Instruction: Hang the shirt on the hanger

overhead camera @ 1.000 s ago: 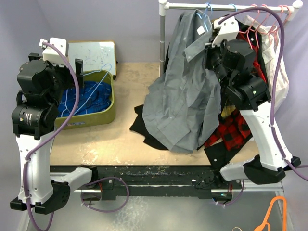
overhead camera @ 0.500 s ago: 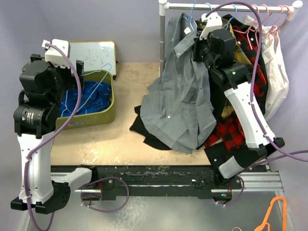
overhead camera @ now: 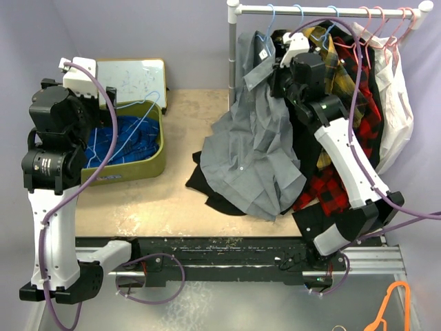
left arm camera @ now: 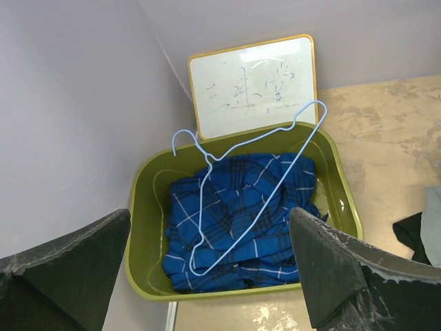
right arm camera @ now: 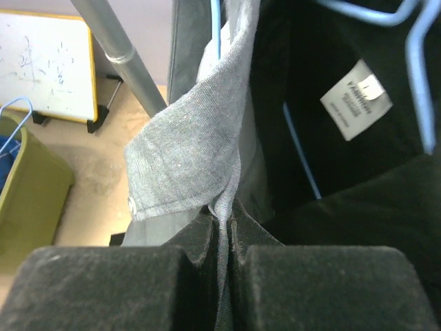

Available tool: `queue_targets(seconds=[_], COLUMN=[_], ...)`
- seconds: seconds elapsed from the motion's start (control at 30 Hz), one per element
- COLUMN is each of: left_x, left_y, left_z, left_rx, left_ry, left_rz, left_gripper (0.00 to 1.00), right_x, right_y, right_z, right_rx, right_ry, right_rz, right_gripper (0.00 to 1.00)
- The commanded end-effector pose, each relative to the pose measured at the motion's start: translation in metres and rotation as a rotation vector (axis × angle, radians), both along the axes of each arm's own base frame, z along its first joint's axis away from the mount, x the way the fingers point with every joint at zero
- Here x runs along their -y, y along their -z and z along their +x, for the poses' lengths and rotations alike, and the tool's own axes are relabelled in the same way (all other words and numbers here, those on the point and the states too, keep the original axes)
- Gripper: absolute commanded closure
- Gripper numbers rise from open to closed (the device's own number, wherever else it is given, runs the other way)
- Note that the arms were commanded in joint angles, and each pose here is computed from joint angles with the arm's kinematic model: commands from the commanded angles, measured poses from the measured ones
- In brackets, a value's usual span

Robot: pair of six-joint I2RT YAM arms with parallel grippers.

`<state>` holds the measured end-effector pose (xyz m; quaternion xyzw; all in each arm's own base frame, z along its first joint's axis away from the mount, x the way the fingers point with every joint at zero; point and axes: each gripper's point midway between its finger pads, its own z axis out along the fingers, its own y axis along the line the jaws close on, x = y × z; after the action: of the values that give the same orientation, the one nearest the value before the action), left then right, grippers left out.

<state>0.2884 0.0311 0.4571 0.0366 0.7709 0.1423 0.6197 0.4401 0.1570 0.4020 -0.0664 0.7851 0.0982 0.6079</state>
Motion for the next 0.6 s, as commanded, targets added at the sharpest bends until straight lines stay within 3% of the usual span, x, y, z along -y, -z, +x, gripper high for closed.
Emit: queue_targets(seconds=[0.0,0.03,0.07,0.13,0.17,0.3,0.4,0.57], left_x=[-0.008,-0.009,-0.011,-0.012,-0.013,-0.019,-0.051,-0.035], left_y=[-0.009,-0.009,-0.008,-0.008,-0.007,-0.003,-0.013,-0.013], left_z=[0.002,0.002,0.002,0.002,0.002,0.002,-0.003,-0.025], left_rx=[0.046,0.047,0.045,0.044,0.044,0.042,0.115,0.103], left_ry=[-0.023,-0.028,-0.032,-0.032,-0.033,-0.048,-0.257,-0.161], left_rz=[0.015,0.014,0.014,0.013,0.015,0.015,-0.075,-0.174], left_gripper=[0.01,0.01,0.01,0.01,0.01,0.01,0.01,0.01], right_x=[-0.003,-0.003,-0.001,0.009,0.016,0.042,0.05,0.061], right_y=[-0.026,-0.027,-0.033,-0.051,-0.063,-0.105,-0.124,-0.116], right_z=[-0.017,-0.022,-0.027,-0.041,-0.049,-0.089,-0.126,-0.157], right_rx=[0.076,0.078,0.087,0.131,0.162,0.29,0.376,0.419], right_ry=[-0.047,-0.053,-0.053,-0.026,-0.006,0.042,0.009,-0.002], right_rz=[0.084,0.089,0.096,0.117,0.126,0.172,0.218,0.247], right_gripper=[1.0,0.89,0.7,0.14,0.02,0.0,0.0,0.0])
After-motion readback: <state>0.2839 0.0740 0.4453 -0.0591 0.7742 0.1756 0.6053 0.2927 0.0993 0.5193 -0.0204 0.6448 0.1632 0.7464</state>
